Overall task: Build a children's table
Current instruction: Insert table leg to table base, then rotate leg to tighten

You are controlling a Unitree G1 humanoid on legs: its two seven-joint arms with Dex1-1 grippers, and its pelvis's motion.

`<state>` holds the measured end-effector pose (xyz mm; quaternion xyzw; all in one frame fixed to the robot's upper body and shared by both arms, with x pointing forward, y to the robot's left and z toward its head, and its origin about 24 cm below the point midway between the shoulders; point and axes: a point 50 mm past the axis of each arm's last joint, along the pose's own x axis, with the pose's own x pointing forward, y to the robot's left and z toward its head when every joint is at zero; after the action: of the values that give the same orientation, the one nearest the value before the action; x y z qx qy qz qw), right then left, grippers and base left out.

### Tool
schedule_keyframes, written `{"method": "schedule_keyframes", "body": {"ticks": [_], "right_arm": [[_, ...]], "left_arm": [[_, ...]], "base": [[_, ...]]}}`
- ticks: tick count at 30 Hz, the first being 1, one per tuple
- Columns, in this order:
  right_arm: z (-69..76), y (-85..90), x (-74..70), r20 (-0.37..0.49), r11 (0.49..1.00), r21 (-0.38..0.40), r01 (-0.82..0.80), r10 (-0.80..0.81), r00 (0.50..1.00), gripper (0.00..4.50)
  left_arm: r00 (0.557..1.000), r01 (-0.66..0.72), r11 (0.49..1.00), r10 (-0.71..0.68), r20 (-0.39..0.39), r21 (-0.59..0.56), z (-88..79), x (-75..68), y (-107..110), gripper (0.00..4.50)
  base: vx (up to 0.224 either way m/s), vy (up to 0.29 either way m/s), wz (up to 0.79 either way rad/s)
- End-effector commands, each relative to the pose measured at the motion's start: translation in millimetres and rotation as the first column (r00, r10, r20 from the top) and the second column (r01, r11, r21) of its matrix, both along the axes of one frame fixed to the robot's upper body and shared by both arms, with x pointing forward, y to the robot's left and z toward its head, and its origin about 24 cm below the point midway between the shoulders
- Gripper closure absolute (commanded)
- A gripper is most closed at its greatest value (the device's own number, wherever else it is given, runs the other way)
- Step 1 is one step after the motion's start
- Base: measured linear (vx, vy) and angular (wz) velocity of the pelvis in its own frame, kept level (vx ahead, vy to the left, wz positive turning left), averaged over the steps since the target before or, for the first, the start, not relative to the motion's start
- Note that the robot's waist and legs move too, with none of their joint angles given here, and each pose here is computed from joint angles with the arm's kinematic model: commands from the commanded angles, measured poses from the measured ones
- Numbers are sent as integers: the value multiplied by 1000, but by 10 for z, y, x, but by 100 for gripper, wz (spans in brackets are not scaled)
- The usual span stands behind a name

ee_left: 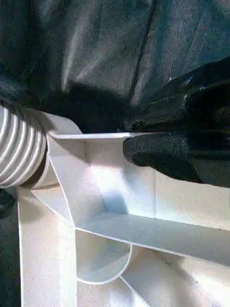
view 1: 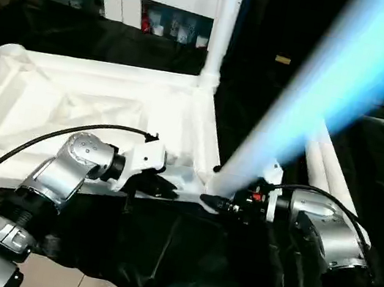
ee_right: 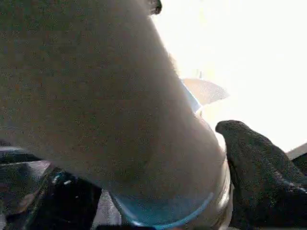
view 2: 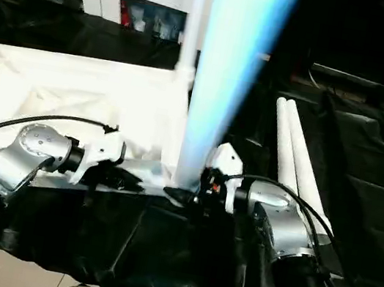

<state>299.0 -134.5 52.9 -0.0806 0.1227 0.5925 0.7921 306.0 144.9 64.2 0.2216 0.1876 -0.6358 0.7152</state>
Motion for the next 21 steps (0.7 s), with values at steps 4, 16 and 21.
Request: {"method": "schedule_keyframes", "body": {"ticks": [4,16,21], "right_arm": [[-86,62,-97,-45,999,19,-34,34,998,142],[-258,77,-137,-139,997,74,26,-15,990,162],[-387,44,-152,-177,995,67,76,-64,982,162]], "left_arm": [[996,60,998,-57,72,-35,166,44,-83,450],[996,65,997,-64,56,-29,136,7,-44,450],[997,46,998,-44,56,-35,135,10,-15,450]], "base": [[0,0,0],[0,0,0],[0,0,0]]}}
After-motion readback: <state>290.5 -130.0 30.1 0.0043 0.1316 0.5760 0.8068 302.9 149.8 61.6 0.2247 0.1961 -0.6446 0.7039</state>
